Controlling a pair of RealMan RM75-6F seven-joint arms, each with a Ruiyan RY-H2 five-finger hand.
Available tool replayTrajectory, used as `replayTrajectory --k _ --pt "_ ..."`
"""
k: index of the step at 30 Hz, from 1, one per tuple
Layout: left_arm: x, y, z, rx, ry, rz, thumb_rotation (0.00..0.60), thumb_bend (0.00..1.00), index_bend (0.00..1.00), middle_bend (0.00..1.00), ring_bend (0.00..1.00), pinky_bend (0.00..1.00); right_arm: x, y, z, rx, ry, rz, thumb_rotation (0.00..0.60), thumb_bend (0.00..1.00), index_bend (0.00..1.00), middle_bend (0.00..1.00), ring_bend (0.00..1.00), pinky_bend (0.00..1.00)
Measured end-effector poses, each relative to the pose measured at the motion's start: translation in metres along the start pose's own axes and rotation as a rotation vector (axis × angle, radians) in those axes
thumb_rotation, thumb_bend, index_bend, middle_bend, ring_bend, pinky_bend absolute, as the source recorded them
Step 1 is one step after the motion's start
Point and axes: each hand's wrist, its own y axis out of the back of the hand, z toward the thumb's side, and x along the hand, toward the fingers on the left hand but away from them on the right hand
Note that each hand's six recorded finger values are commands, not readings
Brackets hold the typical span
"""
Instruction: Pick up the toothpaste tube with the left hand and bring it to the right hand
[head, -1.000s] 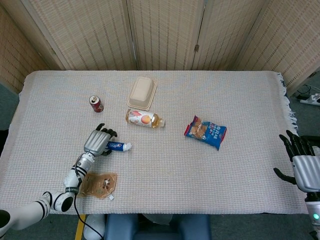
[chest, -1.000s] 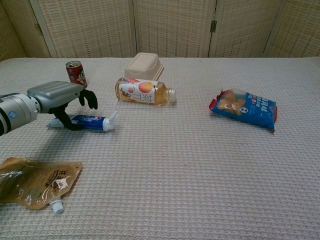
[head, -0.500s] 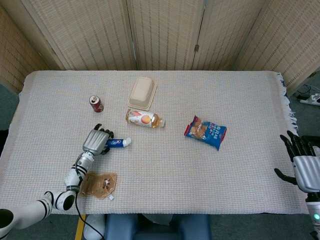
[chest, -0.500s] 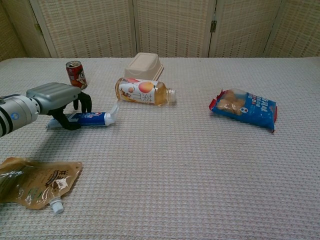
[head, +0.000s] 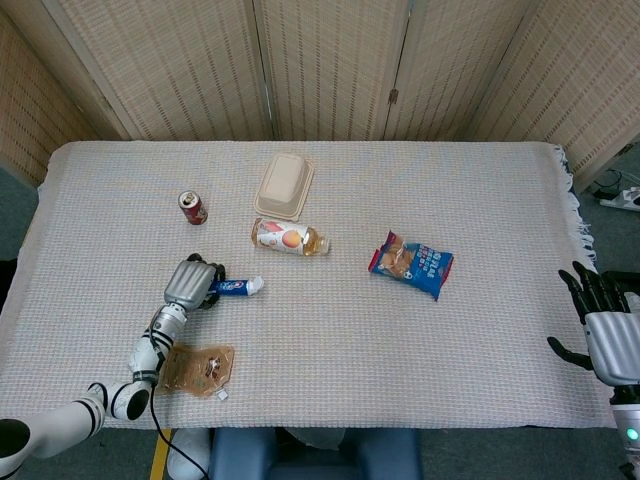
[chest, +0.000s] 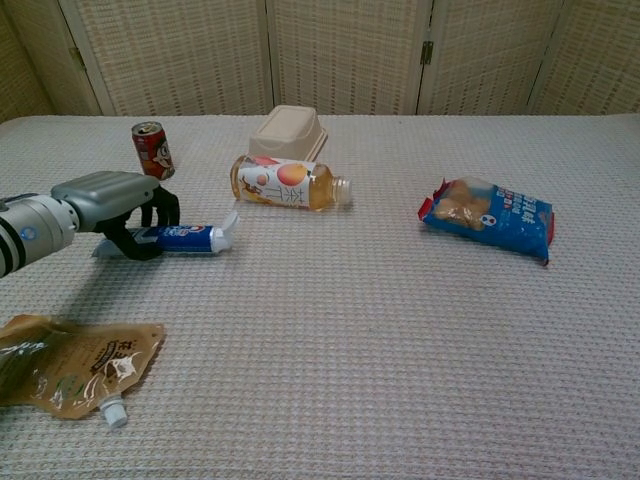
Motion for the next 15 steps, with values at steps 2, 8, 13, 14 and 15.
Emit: replayTrajectory --k 2,8,13,14,15 --pt "0.0 0.001 0.0 -0.02 -0.009 0.008 0.6 0.65 0.65 0.65 0.58 0.49 0.0 0.001 0.001 0.001 0.005 -0.001 0.6 0.26 0.0 0.0 0.0 0.0" --pt "-0.003 0.006 0.001 -0.092 -0.061 0.037 0.6 0.78 0.73 0.74 0.66 0.65 -0.003 0.004 0.01 0.0 0.036 -0.005 0.6 0.26 0.0 0.0 0.0 0.0" --pt "-0.009 0.019 0.007 -0.146 -0.136 0.092 0.6 0.79 0.75 0.77 0.7 0.7 -0.008 0.008 0.027 -0.016 0.106 -0.004 0.6 0.26 0.0 0.0 0.01 0.0" --pt "-0.01 0.023 0.009 -0.152 -0.154 0.106 0.6 0.8 0.75 0.77 0.71 0.7 -0.011 0.009 0.034 -0.019 0.134 -0.003 0.6 0.26 0.0 0.0 0.01 0.0" --pt "-0.013 0.028 0.013 -0.16 -0.179 0.124 0.6 0.8 0.76 0.78 0.71 0.7 -0.013 0.01 0.04 -0.022 0.158 -0.002 0.6 0.26 0.0 0.01 0.01 0.0"
